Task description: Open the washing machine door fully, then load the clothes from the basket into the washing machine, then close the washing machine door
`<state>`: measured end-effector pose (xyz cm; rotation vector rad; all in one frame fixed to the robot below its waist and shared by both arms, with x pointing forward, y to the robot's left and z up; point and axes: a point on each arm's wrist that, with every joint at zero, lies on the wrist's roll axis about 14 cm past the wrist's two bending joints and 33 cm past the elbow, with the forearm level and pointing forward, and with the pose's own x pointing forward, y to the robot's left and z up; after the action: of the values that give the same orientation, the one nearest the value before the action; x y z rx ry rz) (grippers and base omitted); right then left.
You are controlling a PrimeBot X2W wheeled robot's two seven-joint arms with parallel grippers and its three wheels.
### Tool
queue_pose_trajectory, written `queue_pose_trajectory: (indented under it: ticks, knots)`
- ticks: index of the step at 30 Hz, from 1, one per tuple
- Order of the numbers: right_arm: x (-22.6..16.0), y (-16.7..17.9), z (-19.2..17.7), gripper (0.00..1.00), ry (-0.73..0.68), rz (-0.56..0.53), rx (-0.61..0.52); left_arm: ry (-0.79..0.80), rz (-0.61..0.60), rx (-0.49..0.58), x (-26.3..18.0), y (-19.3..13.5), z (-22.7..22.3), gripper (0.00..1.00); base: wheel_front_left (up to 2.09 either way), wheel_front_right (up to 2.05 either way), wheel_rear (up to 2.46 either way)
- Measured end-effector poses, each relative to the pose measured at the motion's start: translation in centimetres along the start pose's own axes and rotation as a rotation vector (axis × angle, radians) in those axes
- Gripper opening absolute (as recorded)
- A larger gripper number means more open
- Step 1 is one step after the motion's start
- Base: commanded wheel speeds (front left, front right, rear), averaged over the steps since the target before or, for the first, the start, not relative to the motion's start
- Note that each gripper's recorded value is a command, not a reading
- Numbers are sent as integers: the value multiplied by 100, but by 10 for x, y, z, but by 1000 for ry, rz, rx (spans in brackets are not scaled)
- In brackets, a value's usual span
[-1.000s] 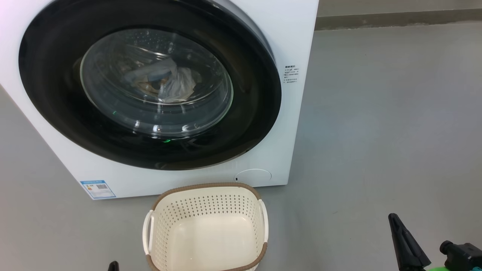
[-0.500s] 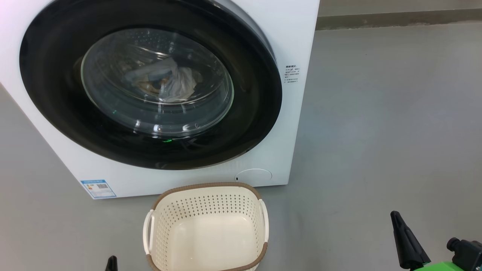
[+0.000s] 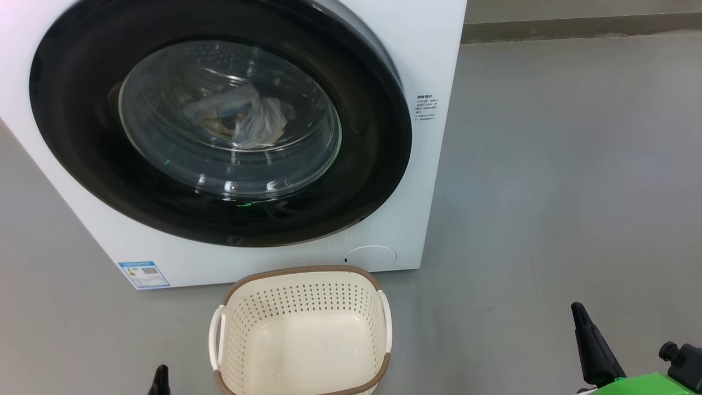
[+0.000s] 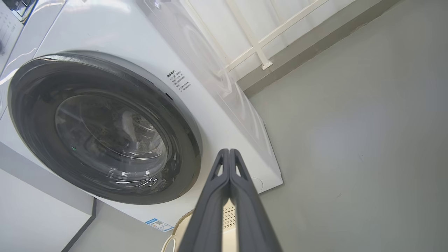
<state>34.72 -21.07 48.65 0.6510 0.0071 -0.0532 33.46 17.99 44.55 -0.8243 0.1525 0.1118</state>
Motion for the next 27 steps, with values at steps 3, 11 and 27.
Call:
queue_pose_trajectory:
  ticks: [3, 11, 27]
  knots:
    - [2, 1, 1, 0, -1, -1, 31, 6, 6, -30, 0, 1, -1, 0, 0, 0, 0]
    - [3, -3, -2, 0, 10, -20, 128, 10, 2, -110, 5, -1, 2, 0, 0, 0, 0]
    - [9, -5, -3, 0, 20, -40, 316, 15, -9, -261, 13, -5, 7, 0, 0, 0, 0]
